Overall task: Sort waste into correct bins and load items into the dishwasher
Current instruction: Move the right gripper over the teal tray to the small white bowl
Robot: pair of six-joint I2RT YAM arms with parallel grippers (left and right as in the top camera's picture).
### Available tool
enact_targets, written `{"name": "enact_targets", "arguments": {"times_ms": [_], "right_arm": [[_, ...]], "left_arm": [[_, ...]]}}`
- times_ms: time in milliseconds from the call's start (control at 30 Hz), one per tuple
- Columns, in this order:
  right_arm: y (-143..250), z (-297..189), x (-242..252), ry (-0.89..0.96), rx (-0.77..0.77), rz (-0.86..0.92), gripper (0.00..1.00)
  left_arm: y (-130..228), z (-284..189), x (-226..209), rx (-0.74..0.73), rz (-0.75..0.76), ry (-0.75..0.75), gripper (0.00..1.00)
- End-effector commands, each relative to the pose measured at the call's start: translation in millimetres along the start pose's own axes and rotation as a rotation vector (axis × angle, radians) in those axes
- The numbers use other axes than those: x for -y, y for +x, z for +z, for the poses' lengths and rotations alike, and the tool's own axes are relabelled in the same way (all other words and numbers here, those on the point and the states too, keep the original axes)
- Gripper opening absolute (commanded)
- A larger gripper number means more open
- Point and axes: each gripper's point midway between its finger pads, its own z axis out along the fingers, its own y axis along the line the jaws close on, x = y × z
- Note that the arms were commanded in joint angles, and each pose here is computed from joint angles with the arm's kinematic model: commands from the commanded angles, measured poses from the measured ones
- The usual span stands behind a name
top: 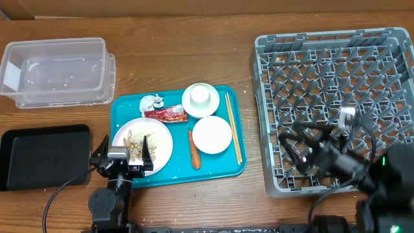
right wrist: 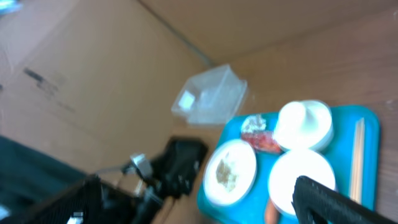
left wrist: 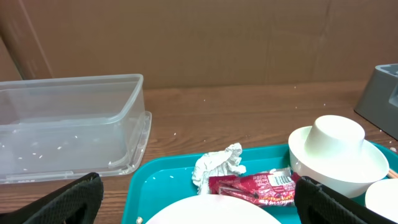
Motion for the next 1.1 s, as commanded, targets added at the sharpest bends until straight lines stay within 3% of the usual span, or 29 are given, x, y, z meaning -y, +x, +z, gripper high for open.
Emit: {"name": "enact_targets", "arguments": {"times_ms": [0,200,400,633,900,1067], "right_arm": [[-14.8,15.0,1.2,0.095,-0.096,-0.098,1.0],[6.2,54.2,32.3,0.438,-0.313,-0.026,1.0],[53.0,121.8,32.2,0.631,-0.441,-0.178,1.0],[125.3,191.2,42.1,0.621,-0.6,-0.267,1.0],[164.5,240.1,74.4,0.643,-0.637,-0.197,1.0],[183.3,252.3,107.2,0.747,-0.633,-0.158,0.92]], "left_arm": [[-0.1,-0.3,1.0,0.005,0.02,0.003,1.0],[-0.1,-0.3,1.0,0.005,0.02,0.003,1.0],[-0.1,-0.3,1.0,0.005,0.02,0.003,1.0],[-0.2,-0.3,1.0,0.006,0.02,0.003,1.0],[-0.1,-0.3,1.0,0.005,0.02,0.003,1.0],[-0.1,-0.3,1.0,0.005,0.02,0.003,1.0]]}}
